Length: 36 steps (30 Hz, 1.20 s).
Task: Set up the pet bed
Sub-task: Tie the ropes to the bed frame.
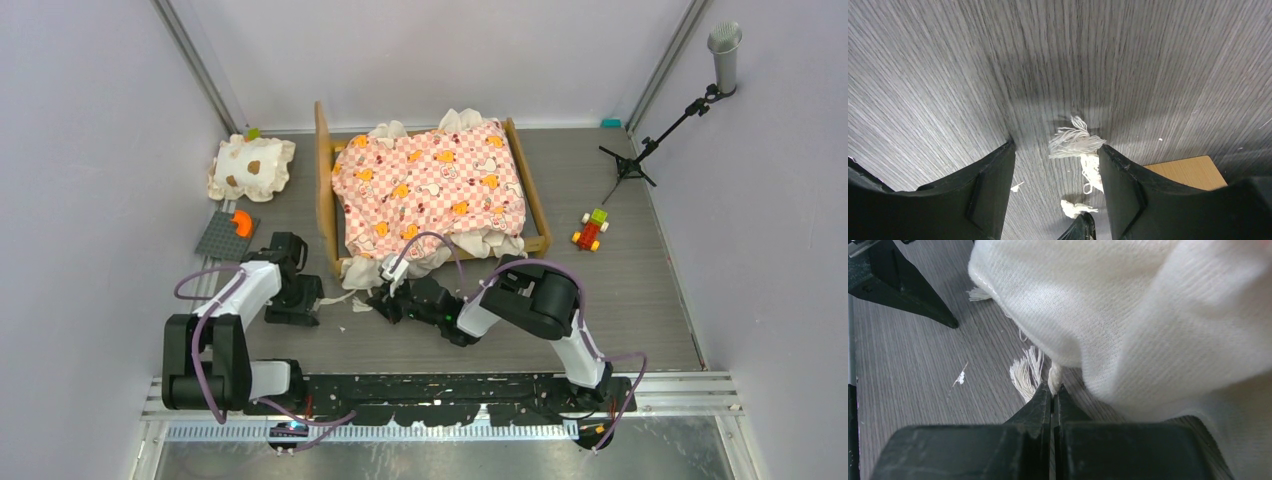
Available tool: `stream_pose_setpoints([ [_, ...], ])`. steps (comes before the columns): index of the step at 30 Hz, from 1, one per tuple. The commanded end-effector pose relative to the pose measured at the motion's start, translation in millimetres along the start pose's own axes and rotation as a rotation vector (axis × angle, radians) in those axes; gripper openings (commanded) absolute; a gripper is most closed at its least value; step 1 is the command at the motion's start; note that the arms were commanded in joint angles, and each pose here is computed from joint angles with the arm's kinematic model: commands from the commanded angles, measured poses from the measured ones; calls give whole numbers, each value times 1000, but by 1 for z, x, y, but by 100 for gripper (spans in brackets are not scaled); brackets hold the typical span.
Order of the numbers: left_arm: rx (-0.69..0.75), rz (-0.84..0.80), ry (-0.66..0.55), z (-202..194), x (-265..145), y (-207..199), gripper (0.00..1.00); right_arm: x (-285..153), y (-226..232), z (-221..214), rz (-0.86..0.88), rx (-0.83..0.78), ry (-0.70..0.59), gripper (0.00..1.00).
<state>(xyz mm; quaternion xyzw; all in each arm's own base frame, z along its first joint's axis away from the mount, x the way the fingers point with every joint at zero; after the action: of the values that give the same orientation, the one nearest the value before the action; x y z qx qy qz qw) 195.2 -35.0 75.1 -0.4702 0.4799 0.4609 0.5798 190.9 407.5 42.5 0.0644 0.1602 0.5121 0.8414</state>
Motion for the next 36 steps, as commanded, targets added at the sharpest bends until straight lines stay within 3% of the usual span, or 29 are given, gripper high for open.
stream_pose_setpoints([
  [1,-51,-80,-4,4,-7,-24,63,5,5,11,18,-16,-67,1],
  [19,-69,-162,-12,7,-29,-30,58,7,3,9,-12,-4,-71,1],
  [36,-78,-93,-5,7,-5,-47,59,8,4,5,-19,-1,-61,1],
])
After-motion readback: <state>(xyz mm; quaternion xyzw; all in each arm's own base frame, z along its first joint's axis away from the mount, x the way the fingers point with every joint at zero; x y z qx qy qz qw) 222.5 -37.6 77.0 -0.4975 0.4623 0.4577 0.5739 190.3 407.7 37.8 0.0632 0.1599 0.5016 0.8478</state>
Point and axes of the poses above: each gripper's point midway between its finger pads, its own x axis out along the fingers, its own y axis along the line the jaws close on, z = x × y, the point moved 6 cm from there along -x, back along the fingers, and after that the axes turned 4 degrees about x, right-handed, at the moved point
